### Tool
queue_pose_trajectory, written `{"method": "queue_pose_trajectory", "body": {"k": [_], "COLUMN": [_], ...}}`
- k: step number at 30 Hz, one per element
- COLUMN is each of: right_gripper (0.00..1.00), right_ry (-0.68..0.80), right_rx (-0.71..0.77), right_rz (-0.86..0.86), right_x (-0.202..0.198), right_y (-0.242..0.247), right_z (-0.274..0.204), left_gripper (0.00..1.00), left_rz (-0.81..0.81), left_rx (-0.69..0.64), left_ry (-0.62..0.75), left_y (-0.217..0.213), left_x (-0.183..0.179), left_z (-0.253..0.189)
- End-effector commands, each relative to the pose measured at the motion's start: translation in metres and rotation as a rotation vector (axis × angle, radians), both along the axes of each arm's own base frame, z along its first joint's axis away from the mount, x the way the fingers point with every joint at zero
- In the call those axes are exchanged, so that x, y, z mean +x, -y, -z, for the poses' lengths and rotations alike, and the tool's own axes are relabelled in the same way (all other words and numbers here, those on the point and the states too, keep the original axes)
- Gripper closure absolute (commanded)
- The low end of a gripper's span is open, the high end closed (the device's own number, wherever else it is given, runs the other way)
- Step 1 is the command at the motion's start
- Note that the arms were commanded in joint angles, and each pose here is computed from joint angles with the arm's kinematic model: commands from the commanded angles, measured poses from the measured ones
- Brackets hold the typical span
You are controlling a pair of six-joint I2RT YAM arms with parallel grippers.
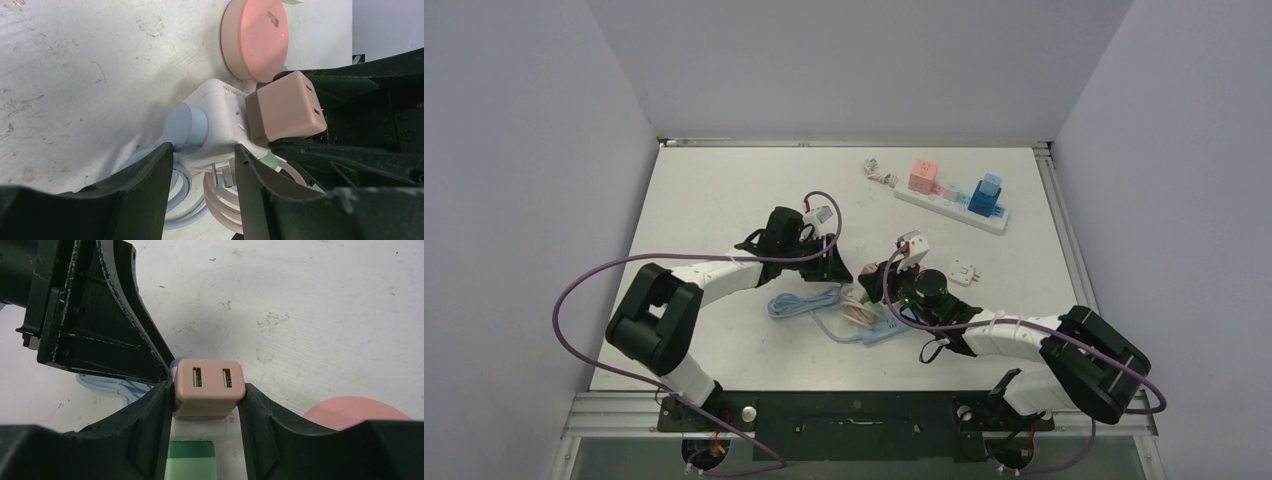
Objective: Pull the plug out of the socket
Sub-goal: Remove the plug from the socket.
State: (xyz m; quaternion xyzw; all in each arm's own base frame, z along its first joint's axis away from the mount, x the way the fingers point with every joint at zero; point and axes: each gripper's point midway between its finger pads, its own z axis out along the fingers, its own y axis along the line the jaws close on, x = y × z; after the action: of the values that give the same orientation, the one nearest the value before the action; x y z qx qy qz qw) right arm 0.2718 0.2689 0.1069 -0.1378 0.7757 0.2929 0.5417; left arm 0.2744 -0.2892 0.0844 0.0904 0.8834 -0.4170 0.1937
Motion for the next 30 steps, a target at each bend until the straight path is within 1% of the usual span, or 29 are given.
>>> {"method": "queue_pose_trajectory", "body": {"k": [1, 8, 10, 11, 13, 15, 19, 23, 26, 30], "right_gripper": [0.95, 0.95, 0.95, 0.95, 0.95, 0.95, 0.95, 0.95, 0.95, 0.95], "right_ry": [0.022, 0.026, 0.034, 0.036, 0.043, 0.043, 0.05, 0.048, 0.046, 0.046], "right_rx": [0.048, 0.037, 0.027, 0.021, 0.012, 0.001, 0.0, 0.01, 0.023, 0.044], "right_rz": [-0.005, 0.003, 0.012, 0.015, 0.023, 0.028, 0.026, 0.018, 0.008, -0.005], "right_x": [0.007, 0.007, 0.008, 0.008, 0.008, 0.007, 0.006, 0.005, 0.003, 0.001], "right_y": [-0.004, -0.002, -0.001, 0.0, 0.0, 0.0, -0.003, -0.005, -0.007, -0.009], "right_z": [-0.011, -0.01, -0.011, -0.01, -0.011, -0.01, -0.012, -0.014, -0.016, -0.02], "left_gripper": [0.63, 0.62, 0.59, 0.57, 0.51, 0.46, 0.37, 0.35, 0.35, 0.34], "left_rz": [0.07, 0.075, 0.087, 0.093, 0.11, 0.124, 0.15, 0.154, 0.164, 0.185], "left_rx": [0.034, 0.031, 0.008, -0.008, -0.033, -0.032, 0.019, 0.089, 0.15, 0.103], "left_ry": [-0.082, -0.082, -0.053, -0.034, 0.013, 0.076, 0.224, 0.386, 0.479, 0.57], "left_y": [0.004, 0.005, 0.007, 0.009, 0.011, 0.012, 0.015, 0.013, 0.01, 0.015], "left_x": [-0.025, -0.025, -0.024, -0.024, -0.024, -0.024, -0.027, -0.027, -0.026, -0.028], "left_z": [0.012, 0.01, 0.002, -0.003, -0.014, -0.023, -0.036, -0.043, -0.04, -0.041]}}
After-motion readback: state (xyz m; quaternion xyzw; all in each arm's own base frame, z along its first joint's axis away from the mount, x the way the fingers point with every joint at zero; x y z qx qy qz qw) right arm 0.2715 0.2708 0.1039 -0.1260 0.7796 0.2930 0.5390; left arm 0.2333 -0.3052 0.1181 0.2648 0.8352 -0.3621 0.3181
